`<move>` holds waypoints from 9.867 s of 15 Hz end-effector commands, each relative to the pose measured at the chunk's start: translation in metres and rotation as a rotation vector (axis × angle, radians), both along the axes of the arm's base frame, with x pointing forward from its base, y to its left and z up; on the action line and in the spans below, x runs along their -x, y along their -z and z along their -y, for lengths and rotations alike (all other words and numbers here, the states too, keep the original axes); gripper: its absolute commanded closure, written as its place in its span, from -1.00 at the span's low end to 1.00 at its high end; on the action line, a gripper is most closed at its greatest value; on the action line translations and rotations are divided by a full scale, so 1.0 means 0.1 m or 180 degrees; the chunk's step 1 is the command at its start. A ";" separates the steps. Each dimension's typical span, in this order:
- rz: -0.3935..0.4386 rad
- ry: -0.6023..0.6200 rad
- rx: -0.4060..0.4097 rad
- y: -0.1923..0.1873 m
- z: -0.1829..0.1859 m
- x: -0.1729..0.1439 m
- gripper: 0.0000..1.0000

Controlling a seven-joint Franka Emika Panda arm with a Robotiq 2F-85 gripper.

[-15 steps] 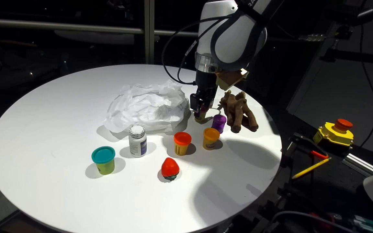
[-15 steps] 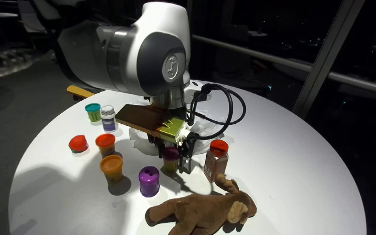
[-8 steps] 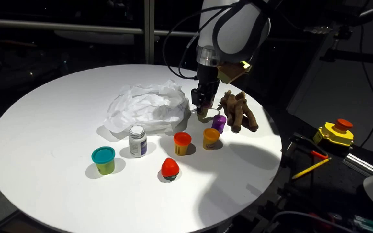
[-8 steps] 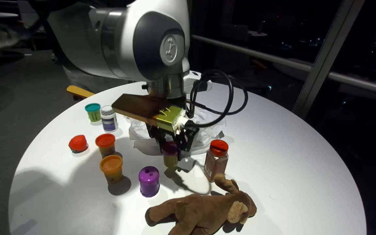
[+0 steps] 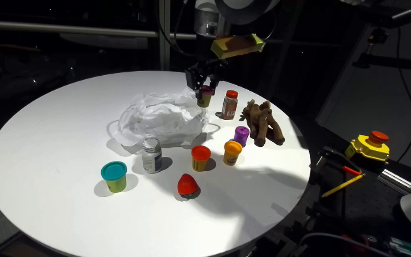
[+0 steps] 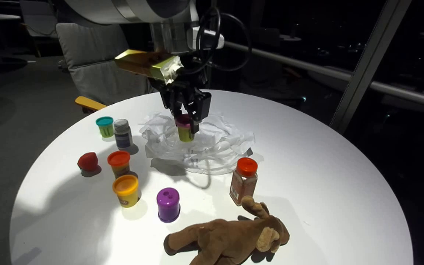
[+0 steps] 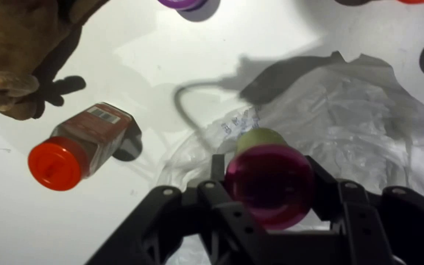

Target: Put the objects on the table into the plastic bag.

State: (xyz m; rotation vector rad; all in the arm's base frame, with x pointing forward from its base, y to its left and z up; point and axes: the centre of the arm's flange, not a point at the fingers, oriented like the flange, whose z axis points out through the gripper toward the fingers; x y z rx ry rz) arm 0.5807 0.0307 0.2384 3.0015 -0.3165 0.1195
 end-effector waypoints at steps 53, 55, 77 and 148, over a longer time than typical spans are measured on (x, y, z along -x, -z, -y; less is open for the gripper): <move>0.0470 -0.0009 -0.0240 1.06 -0.46 1.70 -1.00; 0.0462 0.0004 -0.0248 1.09 -0.46 1.59 -1.00; 0.0711 0.0355 0.0223 0.27 -0.88 0.17 0.56; 0.0724 0.0497 0.0053 0.51 -1.09 -0.64 0.54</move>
